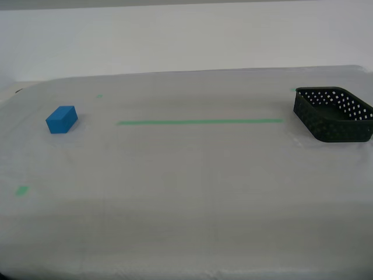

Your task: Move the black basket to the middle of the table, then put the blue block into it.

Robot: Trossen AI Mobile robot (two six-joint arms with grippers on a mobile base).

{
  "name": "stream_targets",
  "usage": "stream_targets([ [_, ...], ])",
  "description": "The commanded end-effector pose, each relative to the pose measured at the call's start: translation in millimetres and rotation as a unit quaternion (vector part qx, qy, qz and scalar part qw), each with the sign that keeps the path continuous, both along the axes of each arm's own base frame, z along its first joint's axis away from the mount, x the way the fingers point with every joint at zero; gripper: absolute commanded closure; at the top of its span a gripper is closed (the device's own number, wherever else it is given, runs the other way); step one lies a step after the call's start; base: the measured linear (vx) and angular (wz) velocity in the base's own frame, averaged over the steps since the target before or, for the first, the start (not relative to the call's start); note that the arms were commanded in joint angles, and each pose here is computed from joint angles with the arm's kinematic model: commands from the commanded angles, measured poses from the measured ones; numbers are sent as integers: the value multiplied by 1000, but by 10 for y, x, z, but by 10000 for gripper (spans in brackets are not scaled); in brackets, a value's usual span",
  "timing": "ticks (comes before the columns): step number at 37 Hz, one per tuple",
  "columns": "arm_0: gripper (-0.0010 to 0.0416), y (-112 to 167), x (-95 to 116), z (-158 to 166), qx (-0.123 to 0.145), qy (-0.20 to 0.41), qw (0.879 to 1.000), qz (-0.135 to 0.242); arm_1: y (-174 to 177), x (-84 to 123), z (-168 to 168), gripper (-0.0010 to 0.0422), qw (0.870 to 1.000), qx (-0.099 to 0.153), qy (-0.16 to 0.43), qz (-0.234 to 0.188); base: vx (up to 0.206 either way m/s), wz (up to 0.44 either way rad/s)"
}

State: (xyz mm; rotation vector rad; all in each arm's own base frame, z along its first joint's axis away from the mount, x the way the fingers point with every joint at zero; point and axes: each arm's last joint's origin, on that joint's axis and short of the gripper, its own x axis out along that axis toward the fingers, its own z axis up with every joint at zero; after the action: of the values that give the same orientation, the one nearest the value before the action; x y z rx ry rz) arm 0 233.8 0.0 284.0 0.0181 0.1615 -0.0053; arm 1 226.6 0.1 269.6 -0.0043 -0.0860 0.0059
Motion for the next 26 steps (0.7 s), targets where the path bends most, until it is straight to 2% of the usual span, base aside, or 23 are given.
stream_targets([
  [1, 406, 0, 0, 23, 1, 17, 1000, 0, -1, -1, 6, 412, 1000, 1, -2, 0, 0, 0],
  [10, 406, 0, -17, 131, 4, 82, 997, -1, -1, -1, 6, 412, 1000, 1, -2, 0, 0, 0],
  [26, 406, 0, -18, 416, 7, 140, 990, -2, -1, -1, 6, 412, 1000, 1, -2, 0, 0, 0],
])
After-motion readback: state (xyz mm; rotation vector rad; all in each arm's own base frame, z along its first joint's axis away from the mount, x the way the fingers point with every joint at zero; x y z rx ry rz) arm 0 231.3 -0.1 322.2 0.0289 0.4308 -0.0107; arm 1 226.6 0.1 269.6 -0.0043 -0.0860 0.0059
